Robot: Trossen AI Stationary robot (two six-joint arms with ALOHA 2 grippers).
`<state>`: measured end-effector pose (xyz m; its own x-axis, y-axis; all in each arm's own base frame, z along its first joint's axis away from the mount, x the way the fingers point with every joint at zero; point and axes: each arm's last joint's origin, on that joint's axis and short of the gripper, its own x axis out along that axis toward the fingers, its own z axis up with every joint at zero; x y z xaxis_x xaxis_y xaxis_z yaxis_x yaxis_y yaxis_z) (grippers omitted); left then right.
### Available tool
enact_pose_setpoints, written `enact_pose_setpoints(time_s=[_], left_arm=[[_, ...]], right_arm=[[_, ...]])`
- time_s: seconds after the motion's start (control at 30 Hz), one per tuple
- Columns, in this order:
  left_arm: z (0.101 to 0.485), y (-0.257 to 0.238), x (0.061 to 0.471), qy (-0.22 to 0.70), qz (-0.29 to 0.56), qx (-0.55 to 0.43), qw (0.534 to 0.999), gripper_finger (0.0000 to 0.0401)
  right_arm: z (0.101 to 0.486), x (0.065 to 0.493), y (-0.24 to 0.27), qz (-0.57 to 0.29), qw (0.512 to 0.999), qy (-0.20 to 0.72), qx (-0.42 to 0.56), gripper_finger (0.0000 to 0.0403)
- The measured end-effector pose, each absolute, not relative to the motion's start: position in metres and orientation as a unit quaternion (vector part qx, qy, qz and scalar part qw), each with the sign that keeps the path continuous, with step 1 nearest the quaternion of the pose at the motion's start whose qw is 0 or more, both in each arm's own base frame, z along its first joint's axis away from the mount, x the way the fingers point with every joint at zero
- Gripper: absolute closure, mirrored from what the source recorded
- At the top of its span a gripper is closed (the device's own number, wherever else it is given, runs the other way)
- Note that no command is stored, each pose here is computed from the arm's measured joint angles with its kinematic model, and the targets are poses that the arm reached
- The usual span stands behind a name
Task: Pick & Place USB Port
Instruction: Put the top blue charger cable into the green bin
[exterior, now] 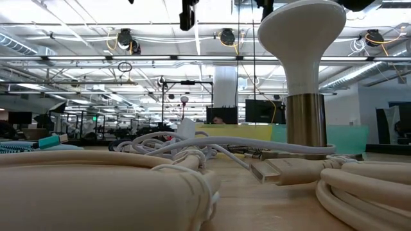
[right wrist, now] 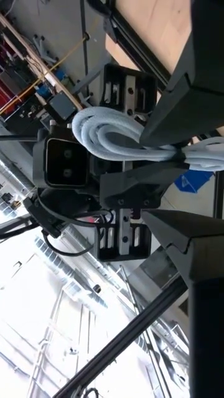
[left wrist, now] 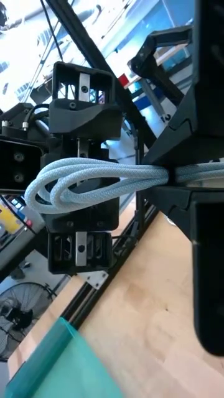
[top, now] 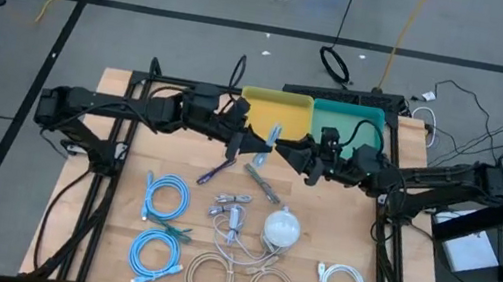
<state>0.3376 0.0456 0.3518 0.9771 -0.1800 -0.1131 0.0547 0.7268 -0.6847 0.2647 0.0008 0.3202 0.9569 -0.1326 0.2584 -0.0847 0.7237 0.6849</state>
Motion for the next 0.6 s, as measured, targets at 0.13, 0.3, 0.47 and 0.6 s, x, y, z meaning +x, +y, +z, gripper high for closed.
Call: enact_pose_setpoints(time_s=[0.13, 0.3, 0.47, 0.6], left_arm=[[0.36, 0.045, 0.332, 0.071, -0.065, -0.36, 0.928, 0.0366], [0.375, 0.046, 0.32, 0.045, -0.059, -0.352, 0.933, 0.0366], [0.376, 0.042, 0.318, 0.05, -0.063, -0.355, 0.931, 0.0366], [0.368, 0.036, 0.324, 0.067, -0.066, -0.358, 0.929, 0.0366]], right_arm=[[0.316, 0.266, 0.001, -0.021, 0.92, -0.127, 0.371, 0.0234], [0.316, 0.266, 0.001, -0.023, 0.92, -0.126, 0.37, 0.0234], [0.318, 0.265, 0.001, -0.02, 0.919, -0.134, 0.369, 0.0234], [0.319, 0.265, 0.0, -0.018, 0.919, -0.143, 0.368, 0.0234]])
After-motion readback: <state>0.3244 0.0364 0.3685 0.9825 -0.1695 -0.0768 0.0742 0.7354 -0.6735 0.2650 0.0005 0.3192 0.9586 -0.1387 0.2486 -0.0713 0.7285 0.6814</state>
